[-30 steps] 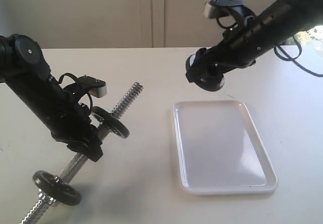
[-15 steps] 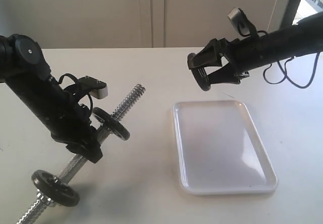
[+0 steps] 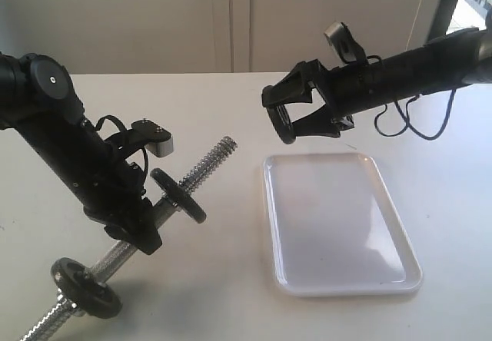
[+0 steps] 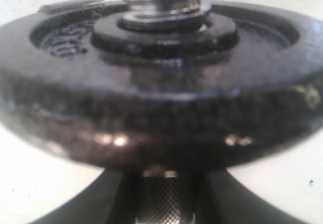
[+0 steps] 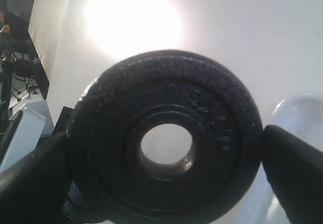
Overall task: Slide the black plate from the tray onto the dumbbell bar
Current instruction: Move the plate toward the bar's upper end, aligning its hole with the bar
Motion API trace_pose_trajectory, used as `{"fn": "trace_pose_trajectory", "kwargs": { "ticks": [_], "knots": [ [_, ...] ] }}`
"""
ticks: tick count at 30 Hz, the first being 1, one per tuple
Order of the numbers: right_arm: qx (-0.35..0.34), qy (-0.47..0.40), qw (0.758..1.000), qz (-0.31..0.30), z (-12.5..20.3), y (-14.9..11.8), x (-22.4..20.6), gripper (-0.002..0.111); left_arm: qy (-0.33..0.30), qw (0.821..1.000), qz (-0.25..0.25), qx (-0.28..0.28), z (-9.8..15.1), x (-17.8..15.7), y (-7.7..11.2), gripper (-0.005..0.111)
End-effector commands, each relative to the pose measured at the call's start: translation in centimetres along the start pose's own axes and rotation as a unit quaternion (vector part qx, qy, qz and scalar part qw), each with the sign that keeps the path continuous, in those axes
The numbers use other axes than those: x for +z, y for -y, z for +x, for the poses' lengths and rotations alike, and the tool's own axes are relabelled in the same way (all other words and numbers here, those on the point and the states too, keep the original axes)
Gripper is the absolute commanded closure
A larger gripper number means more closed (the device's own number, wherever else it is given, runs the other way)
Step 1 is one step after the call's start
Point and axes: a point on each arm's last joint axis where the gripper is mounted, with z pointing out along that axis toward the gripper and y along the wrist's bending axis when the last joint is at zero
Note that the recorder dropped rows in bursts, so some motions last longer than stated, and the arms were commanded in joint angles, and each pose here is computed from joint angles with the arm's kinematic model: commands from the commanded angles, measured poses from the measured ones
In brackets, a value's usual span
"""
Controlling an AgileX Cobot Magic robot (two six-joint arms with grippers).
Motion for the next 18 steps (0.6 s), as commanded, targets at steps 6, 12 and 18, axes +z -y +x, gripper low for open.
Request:
{"fn": "trace_pose_trajectory", "kwargs": {
  "ticks": [6, 12, 18],
  "knots": [
    [-0.003, -0.01, 0.998, -0.061, 0.0, -3.9, 2.7, 0.108, 0.049, 0.998, 0.029, -0.012, -1.0, -2.1, 1.5, 0.107],
    [-0.004, -0.014, 0.997, -0.073, 0.1, -4.7, 3.7, 0.108, 0.049, 0.998, 0.029, -0.012, -1.0, -2.1, 1.5, 0.107],
    [0.001, -0.017, 0.997, -0.077, 0.3, -4.6, 4.2, 0.108, 0.049, 0.998, 0.029, -0.012, -1.0, -2.1, 1.5, 0.107]
  ]
}}
